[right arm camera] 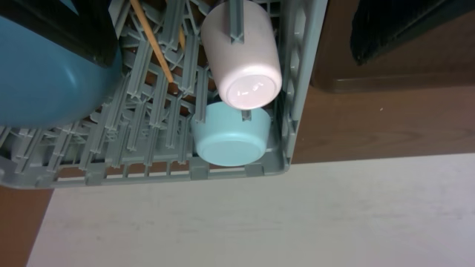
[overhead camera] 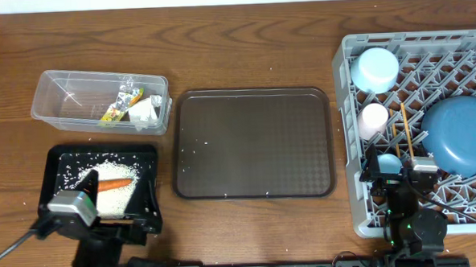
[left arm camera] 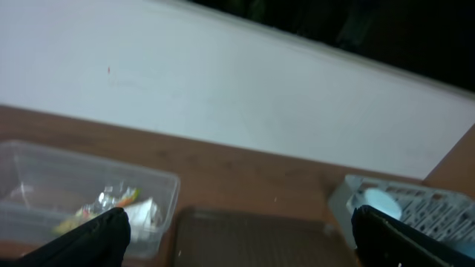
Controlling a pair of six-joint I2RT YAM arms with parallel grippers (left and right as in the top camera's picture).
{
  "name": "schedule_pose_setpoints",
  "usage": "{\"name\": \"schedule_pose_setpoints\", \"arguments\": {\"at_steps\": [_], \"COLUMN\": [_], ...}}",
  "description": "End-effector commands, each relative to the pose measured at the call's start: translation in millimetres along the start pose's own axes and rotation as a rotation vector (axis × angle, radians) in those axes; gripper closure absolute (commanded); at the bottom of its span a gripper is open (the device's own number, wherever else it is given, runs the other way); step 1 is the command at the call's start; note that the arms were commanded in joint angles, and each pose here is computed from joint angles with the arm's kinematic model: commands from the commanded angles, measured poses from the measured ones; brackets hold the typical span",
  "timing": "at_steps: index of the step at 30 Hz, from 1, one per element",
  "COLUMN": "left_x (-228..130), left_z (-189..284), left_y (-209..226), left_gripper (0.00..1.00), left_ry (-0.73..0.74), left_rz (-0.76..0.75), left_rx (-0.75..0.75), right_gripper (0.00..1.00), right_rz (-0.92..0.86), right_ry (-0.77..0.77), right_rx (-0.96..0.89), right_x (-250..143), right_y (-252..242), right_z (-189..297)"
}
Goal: Sort waste into correct bins and load items into the dishwasher rack
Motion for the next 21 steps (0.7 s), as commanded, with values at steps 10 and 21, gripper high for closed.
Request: {"name": "schedule_pose_setpoints", "arguments": {"at_steps": [10, 21], "left_x": [-66, -93], "left_z": [-28, -66], "left_y": [33, 47], "left_gripper": [0.02, 0.02], "left_ry": [-0.013, -0.175], "left_rz": [0.009, 0.009], "left_rx": [0.084, 0.042], "right_gripper": [0.01, 0.01], "right_rz": [-0.009, -0.009], "right_ry": [-0.002, -0.002], "right_rx": [0.013, 0.013], "right_x": [0, 0], "right_y": [3, 3], "right_z": [0, 0]}}
Point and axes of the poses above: each gripper's point midway between its finger pads, its own z axis back along the fingers, its own y axis along the line the jaws close on, x = y × z, the point moved 7 cm from there along z, back along the fingers, and after that the axes turned 1 degree about z, right-handed, at the moved point
